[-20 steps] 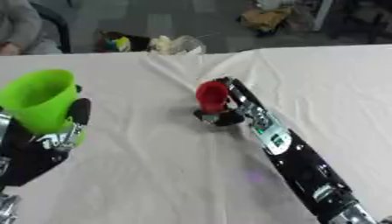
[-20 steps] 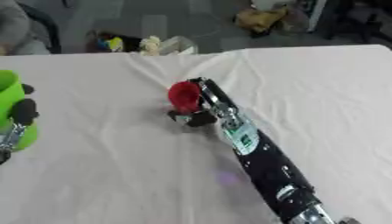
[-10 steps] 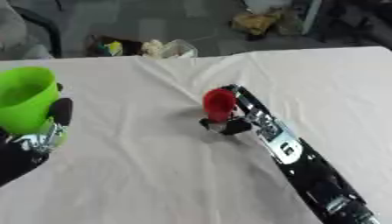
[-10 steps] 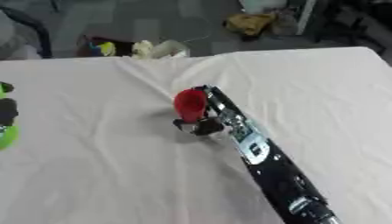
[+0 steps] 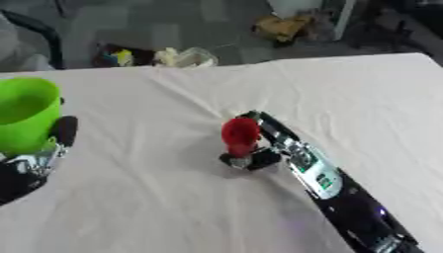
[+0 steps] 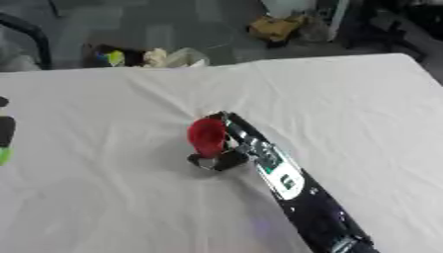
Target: Pour the contents of one cup into another cup.
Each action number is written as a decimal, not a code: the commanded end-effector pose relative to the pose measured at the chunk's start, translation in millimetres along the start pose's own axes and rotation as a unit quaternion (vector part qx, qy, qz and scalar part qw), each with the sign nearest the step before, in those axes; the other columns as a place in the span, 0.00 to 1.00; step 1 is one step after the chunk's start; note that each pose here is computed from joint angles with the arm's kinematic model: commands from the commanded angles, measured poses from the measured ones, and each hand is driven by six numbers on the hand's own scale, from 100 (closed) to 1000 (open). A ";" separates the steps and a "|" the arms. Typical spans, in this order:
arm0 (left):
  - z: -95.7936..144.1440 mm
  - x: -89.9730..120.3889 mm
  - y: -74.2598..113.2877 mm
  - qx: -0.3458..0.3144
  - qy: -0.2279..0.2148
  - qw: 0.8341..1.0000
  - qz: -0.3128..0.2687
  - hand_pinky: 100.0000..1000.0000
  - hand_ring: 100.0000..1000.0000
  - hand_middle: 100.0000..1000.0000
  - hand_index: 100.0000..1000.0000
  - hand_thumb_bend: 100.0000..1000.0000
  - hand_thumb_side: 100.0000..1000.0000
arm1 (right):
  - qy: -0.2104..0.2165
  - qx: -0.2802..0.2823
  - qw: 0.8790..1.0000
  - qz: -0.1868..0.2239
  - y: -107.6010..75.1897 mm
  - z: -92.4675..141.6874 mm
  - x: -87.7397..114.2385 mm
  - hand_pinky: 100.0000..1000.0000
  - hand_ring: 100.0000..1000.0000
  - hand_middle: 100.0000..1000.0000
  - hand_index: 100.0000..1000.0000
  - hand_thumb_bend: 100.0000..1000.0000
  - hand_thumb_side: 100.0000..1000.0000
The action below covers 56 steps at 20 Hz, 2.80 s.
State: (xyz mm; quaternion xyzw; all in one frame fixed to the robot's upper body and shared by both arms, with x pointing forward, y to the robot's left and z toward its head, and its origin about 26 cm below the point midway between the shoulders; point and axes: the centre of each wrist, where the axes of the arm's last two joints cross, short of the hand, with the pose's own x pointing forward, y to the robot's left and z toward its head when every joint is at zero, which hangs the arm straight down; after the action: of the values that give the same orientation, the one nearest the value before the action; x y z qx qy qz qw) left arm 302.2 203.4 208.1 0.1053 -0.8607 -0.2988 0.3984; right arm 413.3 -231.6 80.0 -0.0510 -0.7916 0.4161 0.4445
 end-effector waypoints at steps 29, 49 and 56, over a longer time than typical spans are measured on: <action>-4.6 11.6 13.4 -0.116 -0.024 0.983 -0.139 0.00 0.41 0.30 0.54 0.00 0.28 | -0.128 0.153 0.980 0.011 30.6 -49.5 51.6 0.46 0.14 0.07 0.42 0.00 0.00; -9.6 17.3 16.2 -0.156 -0.036 0.969 -0.190 0.00 0.41 0.30 0.54 0.00 0.24 | -0.180 0.238 0.955 -0.001 46.2 -68.3 77.8 0.46 0.14 0.07 0.42 0.00 0.00; -14.3 22.3 15.2 -0.170 -0.043 0.962 -0.210 0.00 0.40 0.29 0.54 0.00 0.23 | -0.199 0.265 0.944 -0.012 57.6 -76.6 86.7 0.46 0.15 0.07 0.42 0.00 0.00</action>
State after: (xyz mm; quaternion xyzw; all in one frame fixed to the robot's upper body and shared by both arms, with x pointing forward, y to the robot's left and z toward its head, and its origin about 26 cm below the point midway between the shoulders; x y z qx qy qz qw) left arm 301.6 197.6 228.3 0.1875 -0.7738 -0.5145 0.3183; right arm 400.8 -114.0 106.5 0.1568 -0.7218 0.6056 0.2962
